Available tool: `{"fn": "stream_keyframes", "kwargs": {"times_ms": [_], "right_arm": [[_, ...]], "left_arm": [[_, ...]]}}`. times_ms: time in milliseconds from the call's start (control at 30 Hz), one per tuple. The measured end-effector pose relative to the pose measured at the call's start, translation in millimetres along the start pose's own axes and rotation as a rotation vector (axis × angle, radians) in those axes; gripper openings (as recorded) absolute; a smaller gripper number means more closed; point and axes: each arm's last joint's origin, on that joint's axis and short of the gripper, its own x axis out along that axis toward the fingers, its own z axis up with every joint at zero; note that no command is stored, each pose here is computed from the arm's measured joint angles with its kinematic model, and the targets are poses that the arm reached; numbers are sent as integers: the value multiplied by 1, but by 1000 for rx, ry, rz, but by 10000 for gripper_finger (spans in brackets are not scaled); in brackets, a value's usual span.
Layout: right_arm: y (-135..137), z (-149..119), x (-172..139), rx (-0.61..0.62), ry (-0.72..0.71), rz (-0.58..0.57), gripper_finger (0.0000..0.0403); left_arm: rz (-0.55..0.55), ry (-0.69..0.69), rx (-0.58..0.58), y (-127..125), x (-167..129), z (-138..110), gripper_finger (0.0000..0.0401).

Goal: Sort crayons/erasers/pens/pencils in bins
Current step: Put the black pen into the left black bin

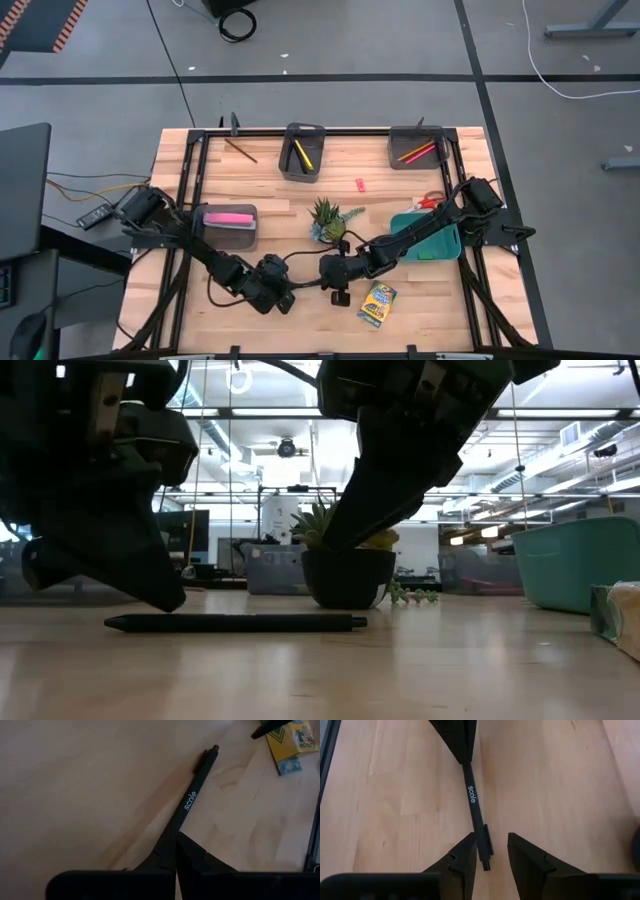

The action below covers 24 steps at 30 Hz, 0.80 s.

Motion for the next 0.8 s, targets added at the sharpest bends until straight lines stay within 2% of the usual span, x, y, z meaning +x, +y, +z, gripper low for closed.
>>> {"fn": "stream_keyframes", "kwargs": {"times_ms": [267,567,800], "right_arm": [[0,0,0,0,0,1,117],[3,-1,-1,-56,1,14,117],[4,0,1,-52,-14,28,117]], "left_arm": [[0,0,2,0,0,0,23],[-1,7,3,0,0,-1,7],[-5,11,4,-1,-1,-2,25]]}}
